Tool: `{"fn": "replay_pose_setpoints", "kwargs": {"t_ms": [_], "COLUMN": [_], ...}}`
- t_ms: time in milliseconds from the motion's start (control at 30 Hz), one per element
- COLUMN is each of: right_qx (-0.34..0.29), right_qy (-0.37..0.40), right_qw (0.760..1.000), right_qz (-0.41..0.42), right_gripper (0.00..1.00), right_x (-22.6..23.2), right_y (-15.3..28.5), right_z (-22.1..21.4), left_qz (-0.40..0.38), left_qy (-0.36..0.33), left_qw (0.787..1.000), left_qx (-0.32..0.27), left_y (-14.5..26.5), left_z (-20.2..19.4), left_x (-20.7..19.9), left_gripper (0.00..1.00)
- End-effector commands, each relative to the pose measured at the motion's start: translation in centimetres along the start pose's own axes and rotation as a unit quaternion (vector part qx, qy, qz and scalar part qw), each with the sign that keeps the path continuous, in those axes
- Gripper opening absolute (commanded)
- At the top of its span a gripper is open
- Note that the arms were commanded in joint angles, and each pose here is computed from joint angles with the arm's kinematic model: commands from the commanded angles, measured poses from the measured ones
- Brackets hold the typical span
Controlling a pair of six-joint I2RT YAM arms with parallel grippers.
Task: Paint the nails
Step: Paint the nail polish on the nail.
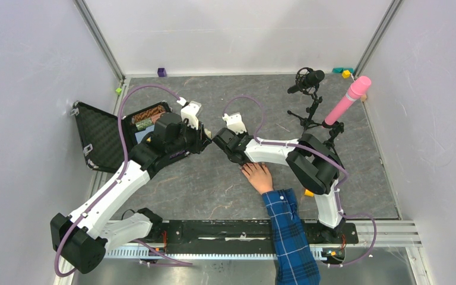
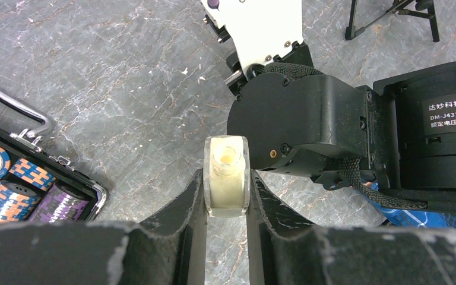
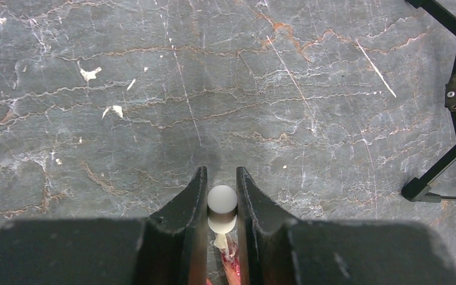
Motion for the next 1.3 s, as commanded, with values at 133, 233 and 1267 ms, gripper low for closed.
{"fn": "replay_pose_setpoints", "kwargs": {"t_ms": [133, 233, 1267], "right_qx": [-0.026, -0.026, -0.042], "right_qy": [-0.021, -0.023, -0.077], "right_qw": [0.999, 0.999, 0.996], "right_qz": [-0.002, -0.003, 0.013], "right_gripper": [0.00, 0.00, 0.00], "right_x": [1.0, 1.0, -1.9], "right_y": [-0.2, -0.4, 1.0], "right_z": [1.7, 1.7, 4.6], "left_qz": [0.008, 0.007, 0.019], "left_qy": [-0.011, -0.011, -0.006], "left_qw": [1.000, 1.000, 1.000], "left_qx": [-0.016, -0.016, -0.018], "left_y": [0.0, 0.0, 0.3], "left_z": [0.9, 0.9, 0.9], "left_x": [0.4, 0.4, 0.7], "left_gripper": [0.03, 0.03, 0.03]}}
Point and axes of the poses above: each gripper's point midway between its finger pads, its own y axis back along the fingers, its own x axis along the line the jaws close on, z = x × y, the point moved 3 cm from there along y, back along the fingers, and after that the axes turned 13 degrees about -y, right-handed, at the moved point
